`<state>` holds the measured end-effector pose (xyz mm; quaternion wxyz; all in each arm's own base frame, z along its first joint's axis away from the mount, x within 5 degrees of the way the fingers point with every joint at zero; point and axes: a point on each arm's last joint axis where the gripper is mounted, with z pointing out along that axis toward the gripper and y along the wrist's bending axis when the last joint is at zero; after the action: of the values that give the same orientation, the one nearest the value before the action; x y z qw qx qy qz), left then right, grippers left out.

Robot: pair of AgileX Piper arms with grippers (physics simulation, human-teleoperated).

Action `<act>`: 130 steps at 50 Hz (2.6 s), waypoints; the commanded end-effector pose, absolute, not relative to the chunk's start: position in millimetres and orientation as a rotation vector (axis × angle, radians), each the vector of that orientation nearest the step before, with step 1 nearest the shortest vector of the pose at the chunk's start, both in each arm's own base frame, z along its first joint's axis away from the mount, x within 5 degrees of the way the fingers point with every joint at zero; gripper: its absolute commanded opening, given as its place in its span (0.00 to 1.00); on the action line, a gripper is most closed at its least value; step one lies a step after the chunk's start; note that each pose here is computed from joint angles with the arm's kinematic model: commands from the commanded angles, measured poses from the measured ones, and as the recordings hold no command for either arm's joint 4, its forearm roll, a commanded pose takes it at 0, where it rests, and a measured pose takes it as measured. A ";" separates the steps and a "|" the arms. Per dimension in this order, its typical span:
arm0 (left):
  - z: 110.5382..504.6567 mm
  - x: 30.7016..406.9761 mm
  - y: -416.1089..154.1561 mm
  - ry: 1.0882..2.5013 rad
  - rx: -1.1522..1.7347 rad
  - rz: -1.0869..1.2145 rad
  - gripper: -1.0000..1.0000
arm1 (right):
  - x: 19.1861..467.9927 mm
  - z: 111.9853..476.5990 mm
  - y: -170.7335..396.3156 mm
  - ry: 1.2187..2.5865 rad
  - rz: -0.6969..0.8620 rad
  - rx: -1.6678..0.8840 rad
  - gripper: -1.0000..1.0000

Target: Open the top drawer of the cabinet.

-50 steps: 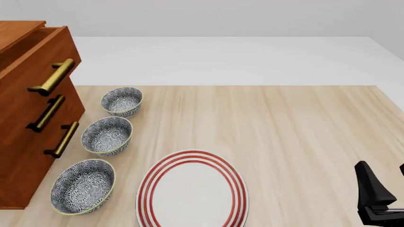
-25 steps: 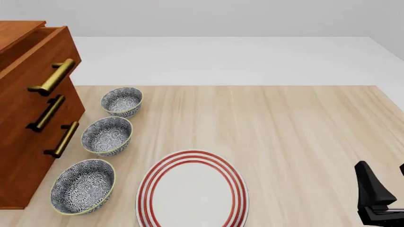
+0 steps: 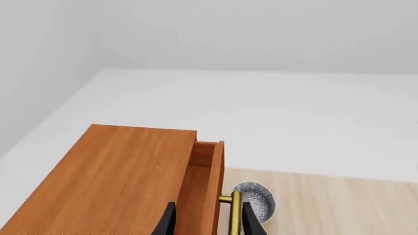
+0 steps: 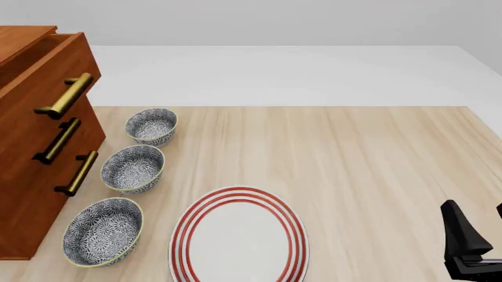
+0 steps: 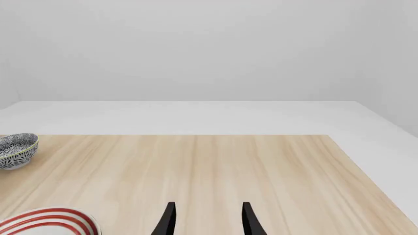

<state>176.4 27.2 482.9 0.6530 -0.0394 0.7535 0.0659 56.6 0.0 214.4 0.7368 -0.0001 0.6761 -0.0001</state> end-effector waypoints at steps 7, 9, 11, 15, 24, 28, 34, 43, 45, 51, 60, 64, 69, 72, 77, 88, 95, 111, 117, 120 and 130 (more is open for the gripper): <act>465.6 188.9 26.8 1.783 -0.087 0.133 1.00 | 56.6 214.4 0.0 1.485 0.000 0.000 1.00; 466.0 190.6 27.5 1.786 -0.091 0.133 1.00 | 56.6 214.4 0.0 1.485 0.000 0.000 1.00; 464.1 192.4 28.6 1.792 -0.094 0.136 1.00 | 56.6 214.4 0.0 1.485 0.000 0.000 1.00; 461.0 194.5 28.0 1.803 -0.092 0.131 1.00 | 56.6 214.4 0.0 1.485 0.000 0.000 1.00; 455.4 200.9 29.8 1.814 -0.093 0.136 1.00 | 56.6 214.4 0.0 1.485 0.000 0.000 1.00; 450.7 204.1 28.4 1.823 -0.090 0.125 1.00 | 56.6 214.4 0.0 1.485 0.000 0.000 1.00; 445.3 208.0 28.6 1.838 -0.095 0.118 1.00 | 56.6 214.4 0.0 1.485 0.000 0.000 1.00; 439.9 213.3 28.0 1.854 -0.091 0.113 1.00 | 56.6 214.4 0.0 1.485 0.000 0.000 1.00; 439.4 214.6 28.4 1.856 -0.092 0.114 1.00 | 56.6 214.4 0.0 1.485 0.000 0.000 1.00; 432.4 218.6 27.0 1.872 -0.095 0.100 1.00 | 56.6 214.4 0.0 1.485 0.000 0.000 1.00; 423.9 223.8 27.0 1.892 -0.091 0.098 1.00 | 56.6 214.4 0.0 1.485 0.000 0.000 1.00; 424.4 225.1 28.3 1.893 -0.094 0.103 1.00 | 56.6 214.4 0.0 1.485 0.000 0.000 1.00; 421.4 228.1 28.9 1.899 -0.088 0.109 1.00 | 56.6 214.4 0.0 1.485 0.000 0.000 1.00; 417.9 228.9 28.5 1.906 -0.084 0.108 1.00 | 56.6 214.4 0.0 1.485 0.000 0.000 1.00; 414.9 231.9 27.6 1.916 -0.085 0.100 1.00 | 56.6 214.4 0.0 1.485 0.000 0.000 1.00; 409.2 237.6 28.2 1.925 -0.097 0.091 1.00 | 56.6 214.4 0.0 1.485 0.000 0.000 1.00; 402.8 244.1 31.8 1.939 -0.112 0.095 1.00 | 56.6 214.4 0.0 1.485 0.000 0.000 1.00; 393.8 249.9 33.1 1.954 -0.113 0.097 1.00 | 56.6 214.4 0.0 1.485 0.000 0.000 1.00; 391.2 252.3 33.8 1.957 -0.109 0.102 1.00 | 56.6 214.4 0.0 1.485 0.000 0.000 1.00; 388.9 253.1 32.8 1.959 -0.101 0.102 1.00 | 56.6 214.4 0.0 1.485 0.000 0.000 1.00; 386.3 255.7 30.9 1.966 -0.099 0.091 1.00 | 56.6 214.4 0.0 1.485 0.000 0.000 1.00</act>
<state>253.2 32.1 389.5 0.5547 -0.0435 0.8299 0.0410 56.6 0.0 214.4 0.7368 -0.0001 0.6761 0.0000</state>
